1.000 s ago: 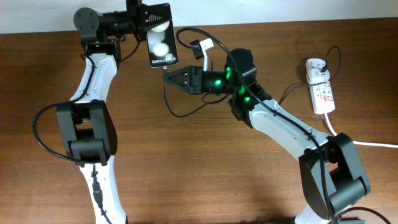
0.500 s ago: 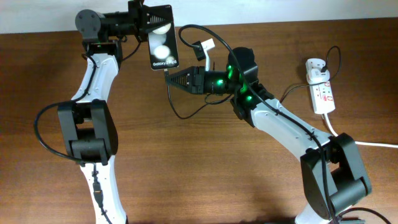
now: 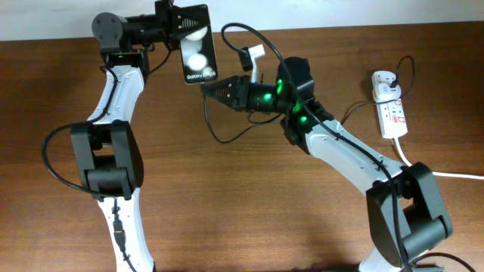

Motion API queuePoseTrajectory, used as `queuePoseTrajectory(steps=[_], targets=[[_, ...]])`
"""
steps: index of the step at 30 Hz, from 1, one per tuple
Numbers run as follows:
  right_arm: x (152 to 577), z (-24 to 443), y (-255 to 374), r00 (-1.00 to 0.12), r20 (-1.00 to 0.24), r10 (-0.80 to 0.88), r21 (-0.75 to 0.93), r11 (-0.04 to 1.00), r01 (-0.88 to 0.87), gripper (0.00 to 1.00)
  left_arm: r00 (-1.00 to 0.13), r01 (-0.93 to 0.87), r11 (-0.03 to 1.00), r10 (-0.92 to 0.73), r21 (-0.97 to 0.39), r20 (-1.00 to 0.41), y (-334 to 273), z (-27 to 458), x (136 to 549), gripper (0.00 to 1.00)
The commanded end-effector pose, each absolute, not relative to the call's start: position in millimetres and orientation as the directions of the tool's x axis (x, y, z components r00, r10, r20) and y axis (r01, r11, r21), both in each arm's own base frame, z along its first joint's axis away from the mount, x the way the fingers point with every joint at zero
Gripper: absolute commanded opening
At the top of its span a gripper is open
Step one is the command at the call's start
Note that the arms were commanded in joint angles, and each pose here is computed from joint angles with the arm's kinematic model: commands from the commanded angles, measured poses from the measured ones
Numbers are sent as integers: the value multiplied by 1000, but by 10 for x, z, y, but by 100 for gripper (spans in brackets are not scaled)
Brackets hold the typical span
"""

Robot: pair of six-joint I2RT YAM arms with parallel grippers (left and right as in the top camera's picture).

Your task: Plug charger to phone and switch on socket

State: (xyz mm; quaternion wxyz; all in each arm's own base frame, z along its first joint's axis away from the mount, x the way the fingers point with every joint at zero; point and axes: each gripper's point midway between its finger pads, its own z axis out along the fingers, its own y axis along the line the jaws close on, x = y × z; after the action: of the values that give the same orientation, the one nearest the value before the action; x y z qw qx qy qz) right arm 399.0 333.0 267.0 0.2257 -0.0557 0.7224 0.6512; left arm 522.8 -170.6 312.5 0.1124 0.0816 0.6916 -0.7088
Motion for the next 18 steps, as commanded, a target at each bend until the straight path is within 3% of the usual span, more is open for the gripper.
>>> queuePoseTrajectory(steps=[1, 3, 4, 9, 11, 14, 18], targets=[[4250, 2783, 3153, -842, -423, 334, 905, 195, -377, 56, -961, 277, 4, -10, -961, -277, -1657, 3161, 5153, 0], [4214, 2785, 3167, -850, -423, 315, 906, 185, -382, 91, -960, 277, 8, -34, -961, -277, -1552, 3167, 5193, 0], [4199, 2785, 3173, -853, -422, 308, 906, 181, -383, 98, -960, 277, 10, -44, -961, -277, -1497, 3167, 5209, 0], [4196, 2641, 3144, -862, -421, 284, 903, 223, -368, 99, -954, 275, 34, -114, -961, -277, -1088, 3161, 5303, 0], [4356, 2189, 2879, -861, -402, 312, 878, 398, -265, 99, -953, 275, 36, -122, -961, -277, -1044, 3161, 5312, 0], [4507, 1909, 2425, -844, -412, 344, 826, 533, -186, 99, -953, 276, 37, -122, -961, -278, -1044, 3162, 5311, 0], [4585, 1987, 1666, -792, -496, 356, 663, 744, -81, 99, -930, 347, 44, -114, -937, -350, -1070, 3161, 5307, 0]])
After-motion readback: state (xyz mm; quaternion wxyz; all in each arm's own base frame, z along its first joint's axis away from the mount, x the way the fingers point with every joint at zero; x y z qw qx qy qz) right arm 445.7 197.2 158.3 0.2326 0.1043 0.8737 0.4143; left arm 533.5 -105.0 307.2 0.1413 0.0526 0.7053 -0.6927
